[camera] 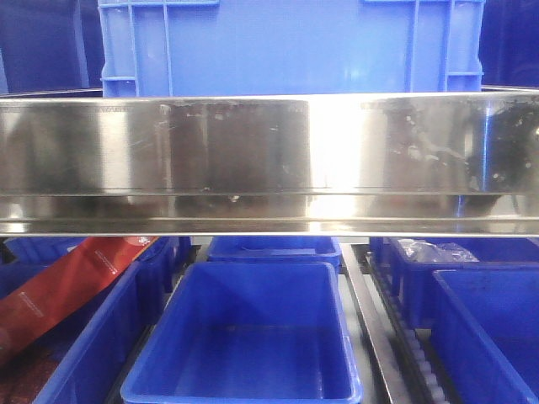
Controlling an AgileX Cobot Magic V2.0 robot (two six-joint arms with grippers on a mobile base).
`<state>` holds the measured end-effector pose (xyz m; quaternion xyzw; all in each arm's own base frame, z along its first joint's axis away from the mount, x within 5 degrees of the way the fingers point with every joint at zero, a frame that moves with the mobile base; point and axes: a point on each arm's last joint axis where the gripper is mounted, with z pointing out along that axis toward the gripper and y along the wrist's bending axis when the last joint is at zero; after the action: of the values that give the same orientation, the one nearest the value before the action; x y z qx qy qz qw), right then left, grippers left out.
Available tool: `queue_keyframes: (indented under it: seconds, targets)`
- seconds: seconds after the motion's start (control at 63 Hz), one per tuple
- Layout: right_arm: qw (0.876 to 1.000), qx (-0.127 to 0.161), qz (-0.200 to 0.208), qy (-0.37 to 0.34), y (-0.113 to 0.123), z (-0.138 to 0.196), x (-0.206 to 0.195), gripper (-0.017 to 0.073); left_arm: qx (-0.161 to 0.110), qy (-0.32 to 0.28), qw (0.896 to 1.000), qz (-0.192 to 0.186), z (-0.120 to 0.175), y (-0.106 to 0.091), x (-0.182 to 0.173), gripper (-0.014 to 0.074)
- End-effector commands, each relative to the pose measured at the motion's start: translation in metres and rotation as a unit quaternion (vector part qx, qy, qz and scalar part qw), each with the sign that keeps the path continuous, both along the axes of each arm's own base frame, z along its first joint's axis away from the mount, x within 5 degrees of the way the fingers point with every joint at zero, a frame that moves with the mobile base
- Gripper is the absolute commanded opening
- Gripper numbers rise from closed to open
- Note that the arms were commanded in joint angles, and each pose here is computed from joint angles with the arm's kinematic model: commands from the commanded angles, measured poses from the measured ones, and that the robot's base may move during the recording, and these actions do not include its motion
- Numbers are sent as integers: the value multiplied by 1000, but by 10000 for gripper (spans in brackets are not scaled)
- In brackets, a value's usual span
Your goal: Place valve from conveyor to right shelf box
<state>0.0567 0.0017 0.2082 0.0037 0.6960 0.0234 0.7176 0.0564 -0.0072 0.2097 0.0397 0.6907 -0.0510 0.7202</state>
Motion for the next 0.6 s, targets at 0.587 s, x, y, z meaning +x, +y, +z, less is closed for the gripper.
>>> queue_keyframes:
  seconds: [0.587]
  targets:
    - [1000,-4,-3,-14,0,2,0,-163,-7,-4,1000,-5,0,0,-1,-111]
